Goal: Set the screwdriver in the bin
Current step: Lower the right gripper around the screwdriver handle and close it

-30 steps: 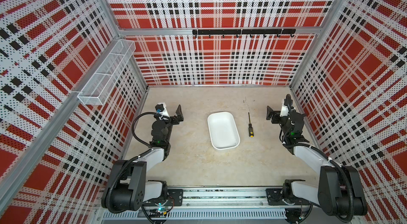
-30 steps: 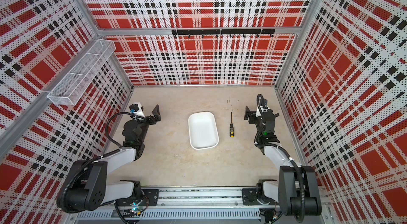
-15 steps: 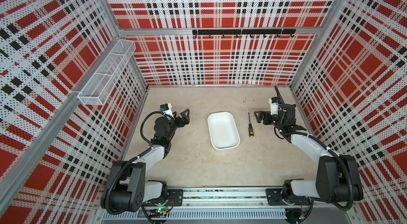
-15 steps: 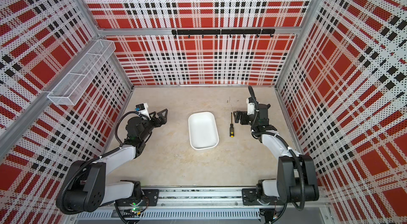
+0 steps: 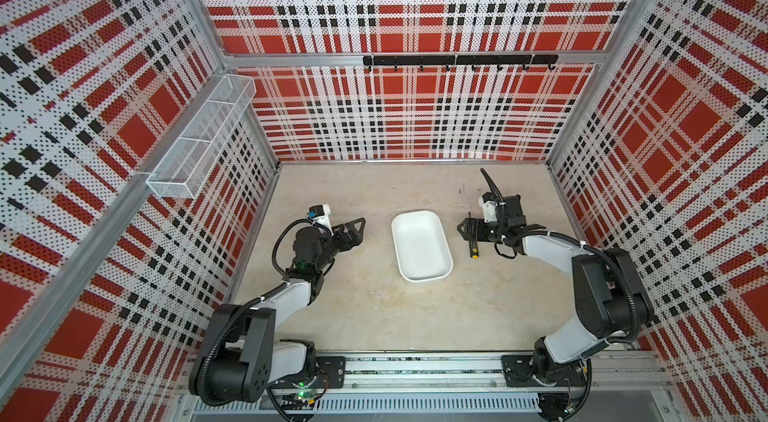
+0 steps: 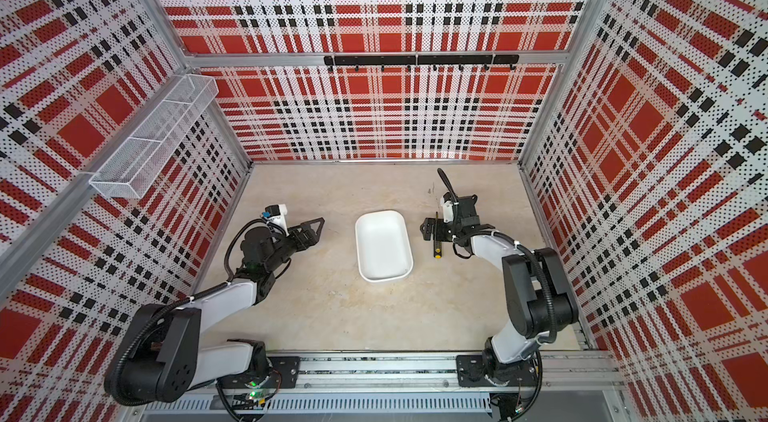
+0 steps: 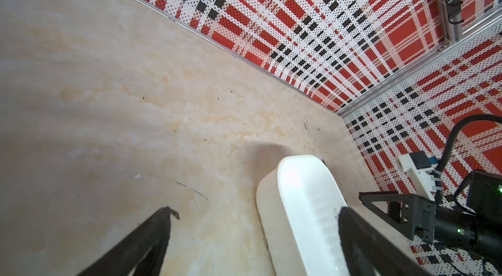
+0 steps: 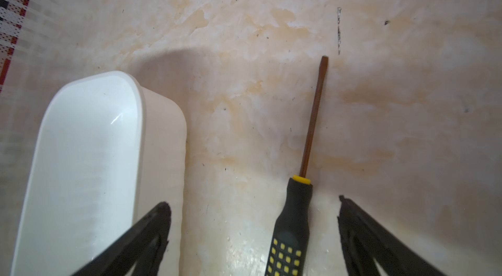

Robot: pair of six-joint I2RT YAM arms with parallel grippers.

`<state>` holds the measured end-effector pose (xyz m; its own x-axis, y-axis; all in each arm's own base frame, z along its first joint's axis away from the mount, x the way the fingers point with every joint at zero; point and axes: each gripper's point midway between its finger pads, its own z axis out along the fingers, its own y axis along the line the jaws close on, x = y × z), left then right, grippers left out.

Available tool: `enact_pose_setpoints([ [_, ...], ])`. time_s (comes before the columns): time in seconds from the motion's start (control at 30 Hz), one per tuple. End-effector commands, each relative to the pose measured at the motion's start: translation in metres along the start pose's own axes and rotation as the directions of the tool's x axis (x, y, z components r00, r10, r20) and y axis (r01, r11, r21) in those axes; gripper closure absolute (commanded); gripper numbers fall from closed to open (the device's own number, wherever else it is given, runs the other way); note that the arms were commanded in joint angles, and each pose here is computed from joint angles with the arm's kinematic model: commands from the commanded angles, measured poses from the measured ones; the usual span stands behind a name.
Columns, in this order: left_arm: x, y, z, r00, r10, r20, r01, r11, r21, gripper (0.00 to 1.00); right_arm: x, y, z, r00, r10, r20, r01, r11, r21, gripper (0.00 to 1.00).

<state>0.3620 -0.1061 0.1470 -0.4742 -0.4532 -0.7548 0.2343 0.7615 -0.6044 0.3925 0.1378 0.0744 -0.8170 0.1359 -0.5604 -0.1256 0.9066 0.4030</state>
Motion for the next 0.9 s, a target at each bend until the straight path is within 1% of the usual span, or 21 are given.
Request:
enact_pose_setpoints([
  [0.0, 0.009, -0.008, 0.01, 0.999, -0.016, -0.051, 0.018, 0.999, 0.039, 0.02, 0.004, -0.005, 0.003, 1.0, 0.015, -0.026, -0.013, 0.998, 0.058, 0.04],
  [0.2, 0.023, -0.019, 0.028, 0.993, -0.002, -0.117, 0.011, 0.997, 0.076, 0.02, 0.01, -0.011, 0.005, 0.998, 0.019, -0.052, -0.013, 0.993, 0.116, 0.06],
  [0.4, 0.029, -0.023, 0.037, 0.989, 0.0, -0.148, 0.014, 0.996, 0.091, 0.02, 0.017, -0.014, 0.011, 0.996, 0.018, -0.083, -0.005, 0.988, 0.155, 0.08],
  [0.57, 0.032, -0.022, 0.039, 0.988, -0.002, -0.153, 0.015, 0.996, 0.086, 0.02, 0.02, -0.016, 0.017, 0.994, 0.023, -0.105, -0.003, 0.983, 0.183, 0.12],
  [0.7, 0.031, -0.021, 0.039, 0.989, -0.002, -0.15, 0.014, 0.997, 0.079, 0.02, 0.023, -0.02, 0.017, 0.993, 0.025, -0.117, 0.0, 0.977, 0.211, 0.13],
  [0.87, 0.032, -0.019, 0.04, 0.988, -0.006, -0.152, 0.018, 0.997, 0.075, 0.02, 0.031, -0.02, 0.018, 0.99, 0.023, -0.141, 0.009, 0.975, 0.223, 0.17],
])
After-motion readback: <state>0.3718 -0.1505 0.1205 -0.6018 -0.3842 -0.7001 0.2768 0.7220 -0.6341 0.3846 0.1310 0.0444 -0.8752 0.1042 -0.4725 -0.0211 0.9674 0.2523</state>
